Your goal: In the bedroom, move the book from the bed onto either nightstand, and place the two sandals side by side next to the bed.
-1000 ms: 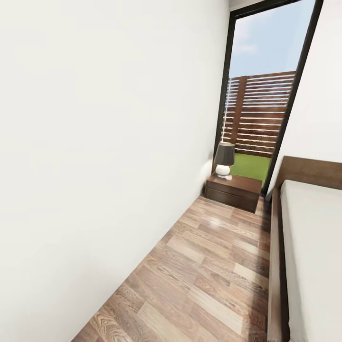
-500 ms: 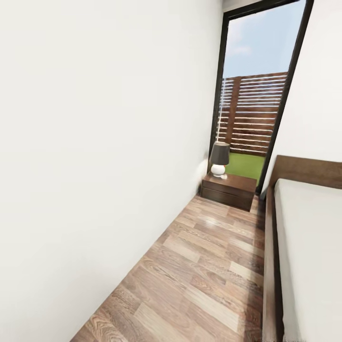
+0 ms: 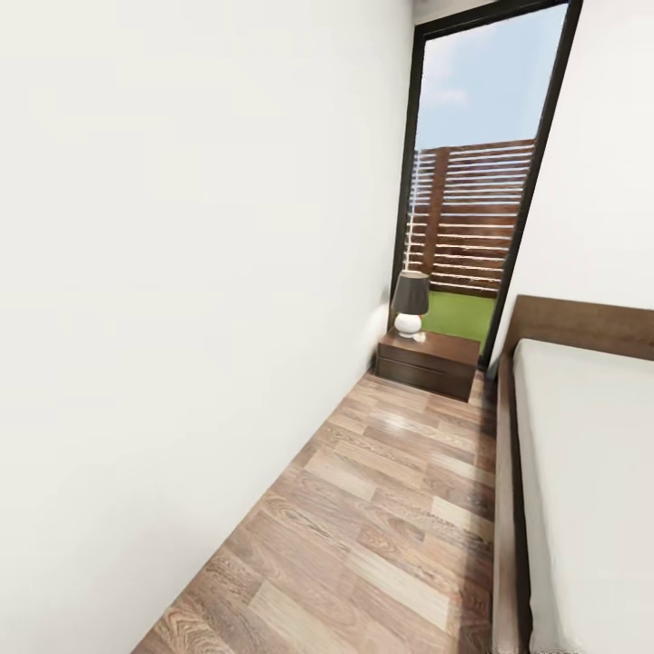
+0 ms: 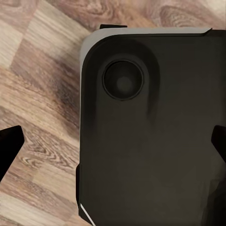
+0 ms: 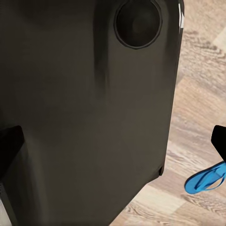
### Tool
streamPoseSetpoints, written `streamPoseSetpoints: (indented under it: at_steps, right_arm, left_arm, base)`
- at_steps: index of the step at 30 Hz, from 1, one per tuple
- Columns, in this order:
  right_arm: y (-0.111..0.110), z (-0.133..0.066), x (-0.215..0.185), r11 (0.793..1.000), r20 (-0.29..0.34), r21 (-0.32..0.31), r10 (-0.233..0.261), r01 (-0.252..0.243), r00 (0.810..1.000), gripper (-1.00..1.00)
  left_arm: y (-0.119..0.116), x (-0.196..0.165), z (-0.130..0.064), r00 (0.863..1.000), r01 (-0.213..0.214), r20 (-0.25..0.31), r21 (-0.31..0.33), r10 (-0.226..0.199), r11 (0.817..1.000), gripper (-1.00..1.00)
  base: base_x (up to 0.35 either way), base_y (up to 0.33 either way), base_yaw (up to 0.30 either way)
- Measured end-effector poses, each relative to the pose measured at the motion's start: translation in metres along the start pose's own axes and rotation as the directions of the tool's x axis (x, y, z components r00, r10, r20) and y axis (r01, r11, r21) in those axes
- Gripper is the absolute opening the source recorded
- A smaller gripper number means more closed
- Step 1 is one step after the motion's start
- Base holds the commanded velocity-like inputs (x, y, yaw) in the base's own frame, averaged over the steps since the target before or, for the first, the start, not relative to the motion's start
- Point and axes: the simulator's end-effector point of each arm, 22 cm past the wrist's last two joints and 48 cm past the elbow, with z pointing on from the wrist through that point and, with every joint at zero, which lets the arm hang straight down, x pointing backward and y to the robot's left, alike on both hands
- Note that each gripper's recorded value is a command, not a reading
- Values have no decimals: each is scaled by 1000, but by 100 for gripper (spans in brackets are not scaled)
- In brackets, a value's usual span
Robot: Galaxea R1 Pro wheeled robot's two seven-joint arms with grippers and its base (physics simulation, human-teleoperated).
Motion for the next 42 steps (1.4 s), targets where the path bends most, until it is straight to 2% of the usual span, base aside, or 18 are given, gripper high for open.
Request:
streamPoseSetpoints:
  at_steps: [42]
  right_arm:
    - [2,0,0,1000,0,-3,0,0,1000,100]
  left_arm:
    - [0,0,0,1000,0,0,0,0,1000,100]
  base:
    - [0,0,-86]
